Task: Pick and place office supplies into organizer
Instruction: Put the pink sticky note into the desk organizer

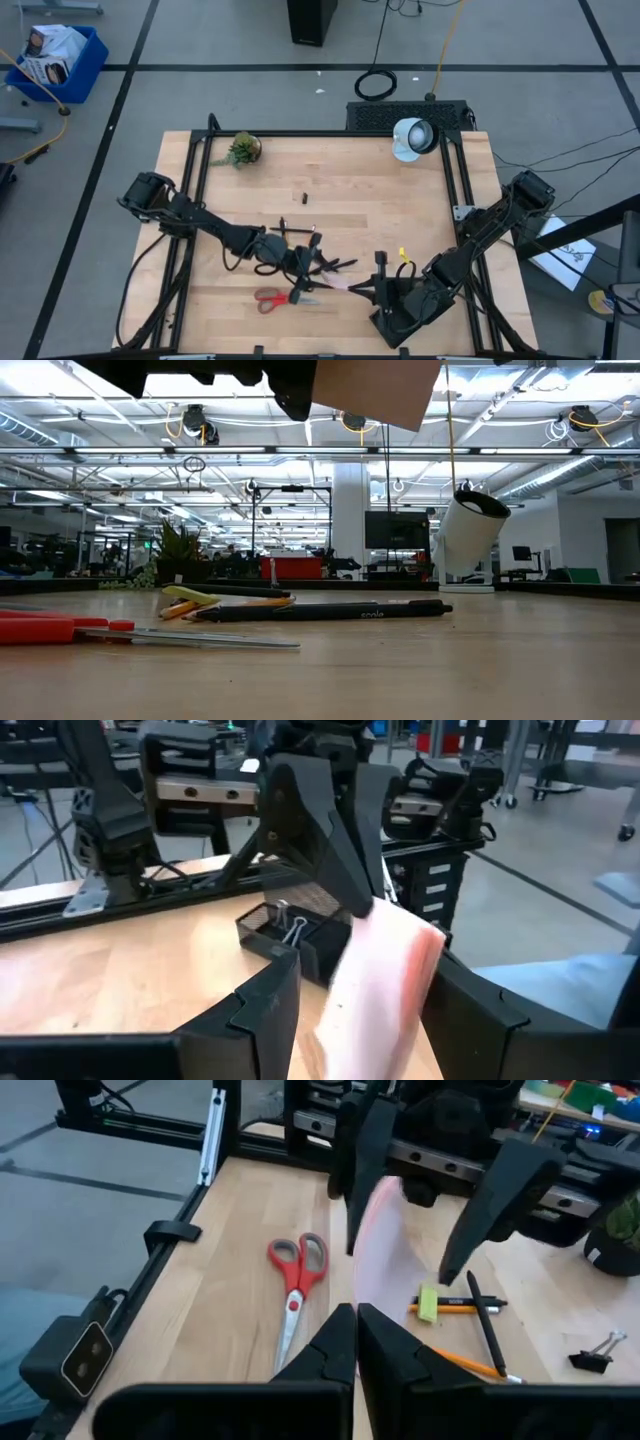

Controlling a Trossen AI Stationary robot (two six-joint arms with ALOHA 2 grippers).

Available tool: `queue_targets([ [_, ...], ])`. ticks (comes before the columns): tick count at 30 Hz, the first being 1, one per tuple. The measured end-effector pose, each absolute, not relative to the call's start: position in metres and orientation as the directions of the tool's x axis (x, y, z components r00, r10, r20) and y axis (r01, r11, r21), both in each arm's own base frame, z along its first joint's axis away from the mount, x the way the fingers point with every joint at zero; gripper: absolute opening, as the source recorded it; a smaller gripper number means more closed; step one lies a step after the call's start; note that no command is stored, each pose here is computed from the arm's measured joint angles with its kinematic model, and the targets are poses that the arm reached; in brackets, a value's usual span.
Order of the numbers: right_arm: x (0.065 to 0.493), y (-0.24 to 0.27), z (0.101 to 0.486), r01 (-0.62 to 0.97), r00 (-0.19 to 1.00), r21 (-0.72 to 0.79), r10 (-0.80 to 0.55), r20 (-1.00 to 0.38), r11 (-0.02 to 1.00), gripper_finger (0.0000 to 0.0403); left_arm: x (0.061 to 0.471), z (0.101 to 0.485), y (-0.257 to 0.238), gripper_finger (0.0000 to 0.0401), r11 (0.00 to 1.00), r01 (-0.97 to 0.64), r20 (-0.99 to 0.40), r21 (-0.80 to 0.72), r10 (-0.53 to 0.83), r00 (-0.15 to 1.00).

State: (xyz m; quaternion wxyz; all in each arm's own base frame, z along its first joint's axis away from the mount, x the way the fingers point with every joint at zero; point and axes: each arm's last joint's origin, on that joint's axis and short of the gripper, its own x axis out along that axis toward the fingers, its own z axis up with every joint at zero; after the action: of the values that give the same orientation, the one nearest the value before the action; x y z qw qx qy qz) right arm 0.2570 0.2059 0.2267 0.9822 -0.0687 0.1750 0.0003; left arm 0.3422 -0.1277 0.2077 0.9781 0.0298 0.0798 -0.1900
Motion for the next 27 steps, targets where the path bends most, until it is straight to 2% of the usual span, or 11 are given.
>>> queue_targets([
  [8, 0.2570, 0.2059, 0.2269, -0.023, 0.939, -0.133, -0.024, -0.342, 0.991, 0.0000, 0.3420, 0.2059, -0.1273, 0.0184, 0.930, 0.367, -0.186, 0.000, -0.361, 0.914],
  [11, 0.2569, 0.2060, 0.2269, -0.023, 0.939, -0.133, -0.024, -0.342, 0.991, 0.0000, 0.3421, 0.2064, -0.1273, 0.0156, 0.930, 0.368, -0.181, 0.005, -0.361, 0.915],
  [22, 0.2570, 0.2059, 0.2269, -0.022, 0.940, -0.137, -0.027, -0.341, 0.990, 0.0006, 0.3432, 0.2082, -0.1251, 0.0011, 0.943, 0.330, -0.163, -0.035, -0.331, 0.930],
  [27, 0.2530, 0.2106, 0.2270, -0.031, 0.941, -0.141, -0.018, -0.338, 0.990, 0.0027, 0.3433, 0.2083, -0.1249, 0.0018, 0.943, 0.321, -0.161, -0.082, -0.331, 0.930],
])
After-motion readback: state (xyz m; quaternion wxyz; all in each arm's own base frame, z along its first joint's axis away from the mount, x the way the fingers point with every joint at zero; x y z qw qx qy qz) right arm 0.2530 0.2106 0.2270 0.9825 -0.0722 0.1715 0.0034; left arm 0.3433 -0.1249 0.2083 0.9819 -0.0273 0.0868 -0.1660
